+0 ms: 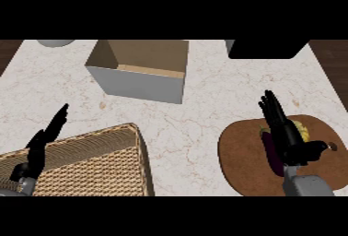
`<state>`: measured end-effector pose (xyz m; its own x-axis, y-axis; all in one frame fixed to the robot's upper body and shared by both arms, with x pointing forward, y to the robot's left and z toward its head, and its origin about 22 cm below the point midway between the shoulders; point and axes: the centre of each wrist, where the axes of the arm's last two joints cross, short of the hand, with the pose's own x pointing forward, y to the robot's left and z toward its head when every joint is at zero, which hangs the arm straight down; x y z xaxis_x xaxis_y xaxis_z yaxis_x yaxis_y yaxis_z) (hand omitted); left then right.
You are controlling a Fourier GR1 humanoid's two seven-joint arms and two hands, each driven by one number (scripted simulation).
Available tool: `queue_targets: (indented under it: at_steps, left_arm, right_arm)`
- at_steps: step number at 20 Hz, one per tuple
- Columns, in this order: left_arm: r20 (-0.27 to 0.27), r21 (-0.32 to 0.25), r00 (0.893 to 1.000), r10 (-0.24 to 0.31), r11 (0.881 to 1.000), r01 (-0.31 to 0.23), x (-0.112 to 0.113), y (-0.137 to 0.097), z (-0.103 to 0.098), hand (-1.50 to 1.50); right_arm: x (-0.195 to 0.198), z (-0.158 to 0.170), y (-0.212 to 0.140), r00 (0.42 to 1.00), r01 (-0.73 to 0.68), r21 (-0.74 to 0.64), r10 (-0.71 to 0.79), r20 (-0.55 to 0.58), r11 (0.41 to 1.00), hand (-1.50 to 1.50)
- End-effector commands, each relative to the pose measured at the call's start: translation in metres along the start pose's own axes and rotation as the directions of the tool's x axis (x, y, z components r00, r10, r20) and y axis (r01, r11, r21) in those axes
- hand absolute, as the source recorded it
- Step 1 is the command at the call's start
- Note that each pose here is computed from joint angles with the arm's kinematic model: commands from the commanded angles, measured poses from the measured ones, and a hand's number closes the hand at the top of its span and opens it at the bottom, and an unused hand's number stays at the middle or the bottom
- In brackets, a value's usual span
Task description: Pick the eggplant from the cutting board and place it in the cardboard box
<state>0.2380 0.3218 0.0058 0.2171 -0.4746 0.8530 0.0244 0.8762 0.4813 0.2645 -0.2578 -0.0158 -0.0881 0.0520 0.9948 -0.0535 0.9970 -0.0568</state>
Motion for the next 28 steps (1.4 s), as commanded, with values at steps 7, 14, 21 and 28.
queue_targets:
  at_steps: [7,14,21,28]
  left_arm:
    - [0.188,-0.106,0.968,0.165,0.983,-0.147,0.017,-0.027,-0.015,0.00]
    - [0.317,-0.231,0.913,0.258,0.954,-0.189,0.053,-0.036,-0.028,0.00]
    - [0.274,-0.277,0.923,0.270,0.941,-0.193,0.071,-0.043,-0.026,0.00]
    - [0.290,-0.295,0.923,0.253,0.941,-0.165,0.087,-0.051,-0.027,0.00]
  right_arm:
    - [0.059,-0.016,-0.015,0.971,0.084,-0.415,0.019,0.239,0.906,-1.50]
    - [0.012,0.061,-0.096,0.315,-0.946,0.045,0.944,-0.096,0.321,-1.50]
    - [0.057,0.066,-0.064,0.138,-0.987,0.067,0.985,-0.102,0.145,-1.50]
    - [0.109,0.076,-0.012,0.152,-0.926,0.314,0.969,-0.194,0.208,-1.50]
